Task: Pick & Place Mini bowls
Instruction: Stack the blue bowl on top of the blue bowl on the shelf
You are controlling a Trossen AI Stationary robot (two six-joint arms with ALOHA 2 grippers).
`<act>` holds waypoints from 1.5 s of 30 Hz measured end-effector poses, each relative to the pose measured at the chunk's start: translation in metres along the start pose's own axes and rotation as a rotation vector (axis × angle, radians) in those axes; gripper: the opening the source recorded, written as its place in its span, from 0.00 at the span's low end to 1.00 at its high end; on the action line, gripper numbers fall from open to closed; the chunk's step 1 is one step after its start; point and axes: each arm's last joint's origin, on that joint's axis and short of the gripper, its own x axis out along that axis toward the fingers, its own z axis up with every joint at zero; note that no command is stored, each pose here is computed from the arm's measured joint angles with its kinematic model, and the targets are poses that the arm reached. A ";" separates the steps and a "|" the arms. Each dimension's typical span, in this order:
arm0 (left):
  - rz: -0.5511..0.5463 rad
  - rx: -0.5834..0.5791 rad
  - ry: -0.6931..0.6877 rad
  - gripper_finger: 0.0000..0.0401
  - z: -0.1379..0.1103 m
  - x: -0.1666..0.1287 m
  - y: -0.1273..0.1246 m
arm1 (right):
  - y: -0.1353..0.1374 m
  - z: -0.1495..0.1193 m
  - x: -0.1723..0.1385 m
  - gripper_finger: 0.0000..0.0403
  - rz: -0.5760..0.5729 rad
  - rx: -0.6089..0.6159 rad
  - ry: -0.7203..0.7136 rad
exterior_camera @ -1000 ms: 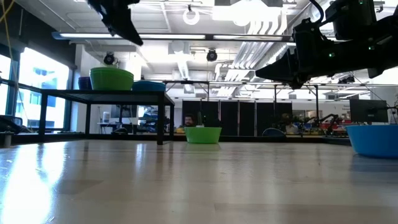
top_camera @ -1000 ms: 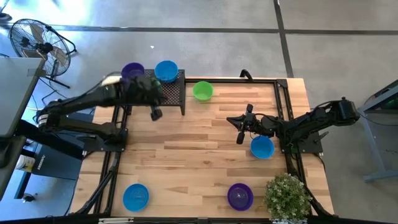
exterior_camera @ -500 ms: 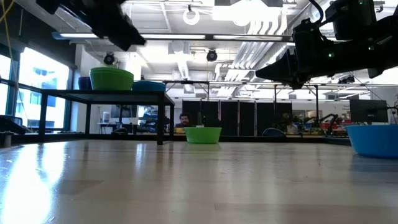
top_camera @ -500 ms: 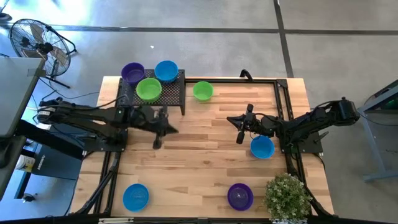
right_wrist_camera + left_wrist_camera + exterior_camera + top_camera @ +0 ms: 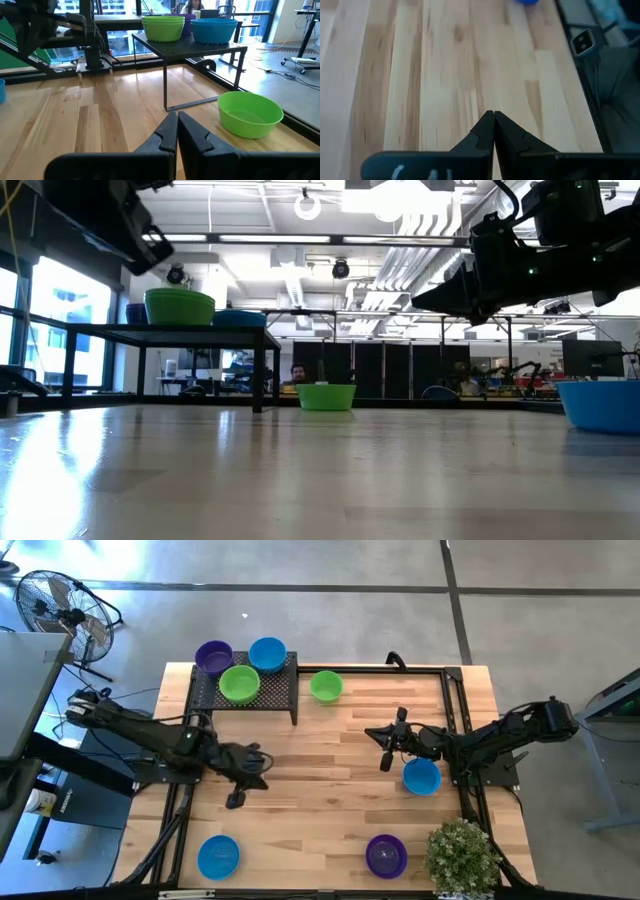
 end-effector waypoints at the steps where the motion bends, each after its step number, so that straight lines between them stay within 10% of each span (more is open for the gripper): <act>1: 0.012 -0.016 0.027 0.01 0.000 -0.002 -0.003 | 0.000 0.000 0.000 0.00 0.000 -0.001 0.002; 13: 0.049 -0.125 0.399 0.02 0.007 0.008 -0.045 | 0.000 -0.001 0.000 0.00 -0.001 -0.005 0.013; 25: 0.036 -0.194 0.679 0.36 -0.024 0.038 -0.088 | 0.000 -0.003 0.000 0.00 -0.002 -0.013 0.026; 45: 0.123 -0.124 0.774 0.41 -0.058 0.072 -0.114 | 0.000 -0.003 0.000 0.00 -0.002 -0.010 0.027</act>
